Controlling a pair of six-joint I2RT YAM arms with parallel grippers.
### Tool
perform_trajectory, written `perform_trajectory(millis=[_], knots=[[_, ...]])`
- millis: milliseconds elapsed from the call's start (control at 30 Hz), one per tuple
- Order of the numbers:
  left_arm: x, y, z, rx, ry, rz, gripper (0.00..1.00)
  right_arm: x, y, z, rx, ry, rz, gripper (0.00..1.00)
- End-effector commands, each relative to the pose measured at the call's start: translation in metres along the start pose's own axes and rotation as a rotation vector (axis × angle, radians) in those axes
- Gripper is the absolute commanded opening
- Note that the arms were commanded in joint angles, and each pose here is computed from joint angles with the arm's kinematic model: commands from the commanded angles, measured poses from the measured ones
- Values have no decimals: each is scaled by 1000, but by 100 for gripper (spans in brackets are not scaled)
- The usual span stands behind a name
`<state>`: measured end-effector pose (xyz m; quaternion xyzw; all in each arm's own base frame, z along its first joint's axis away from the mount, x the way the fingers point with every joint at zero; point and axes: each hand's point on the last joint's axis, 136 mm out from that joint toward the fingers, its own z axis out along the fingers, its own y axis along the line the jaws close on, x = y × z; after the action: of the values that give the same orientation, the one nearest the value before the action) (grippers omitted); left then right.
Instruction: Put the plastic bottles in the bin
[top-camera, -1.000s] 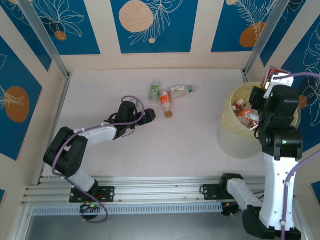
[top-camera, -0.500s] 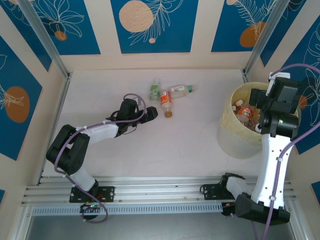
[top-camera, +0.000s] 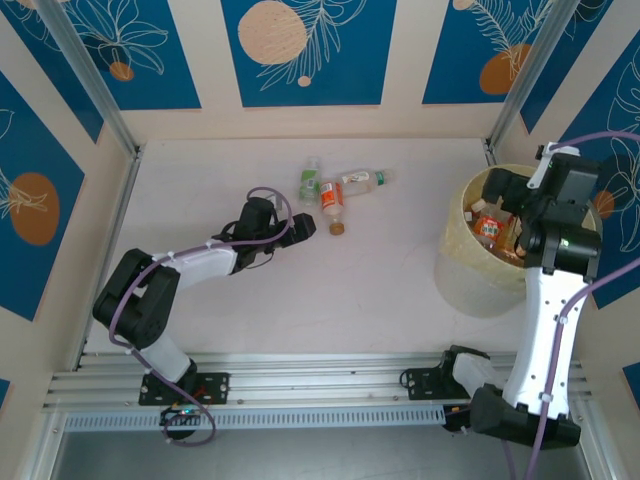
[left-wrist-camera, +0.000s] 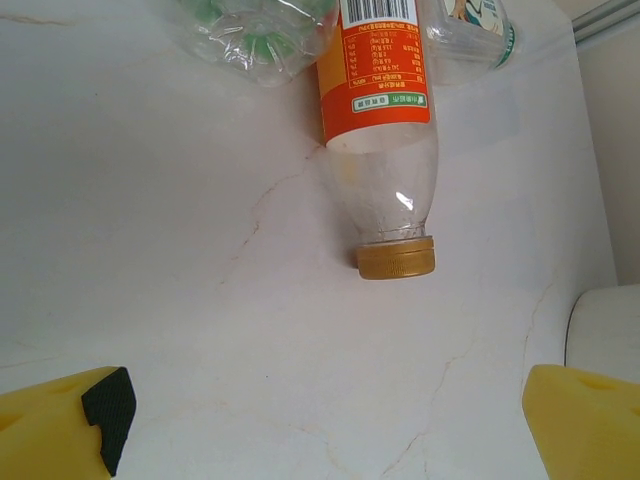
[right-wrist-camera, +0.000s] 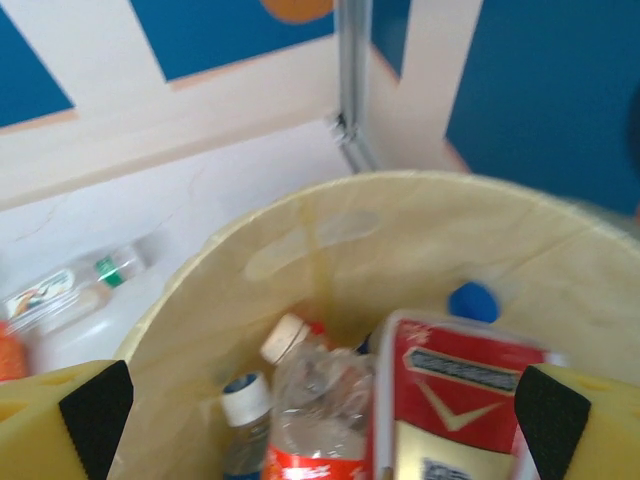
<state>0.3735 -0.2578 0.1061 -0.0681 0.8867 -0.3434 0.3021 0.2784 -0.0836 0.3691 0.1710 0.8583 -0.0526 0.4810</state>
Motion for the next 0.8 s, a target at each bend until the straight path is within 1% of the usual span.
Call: perform_trajectory(millis=[0,67,100,133,200,267,367,433,533,600,700,767], knots=[[-6,1,1,-8,1,-16,100,17,20,7,-117,81,106,99],[-6,2,0,-17,3,-17,100,23,22,15,-127,106,129,100],[-6,3,0,-20,2,-17,100,27,19,20,-107,119,150,100],[-6,4,0,-23,3,-19,100,30,13,25,-69,129,175,99],[-6,4,-1,-27,0,-19,100,38,-8,33,56,144,233,99],[-6,4,-1,-28,-2,-17,100,46,-22,39,143,161,253,99],[-6,6,0,-34,-1,-13,100,58,-33,51,205,188,238,99],[-6,7,1,-37,1,-11,100,59,-36,60,220,180,225,100],[-6,6,2,-37,6,-10,100,49,-31,68,182,136,220,100],[-6,6,3,-39,9,-10,100,33,-20,63,119,103,221,100],[-8,5,1,-44,1,-6,100,6,1,40,17,20,219,100],[-11,5,0,-50,-7,-3,100,-10,20,18,-84,-55,209,100]])
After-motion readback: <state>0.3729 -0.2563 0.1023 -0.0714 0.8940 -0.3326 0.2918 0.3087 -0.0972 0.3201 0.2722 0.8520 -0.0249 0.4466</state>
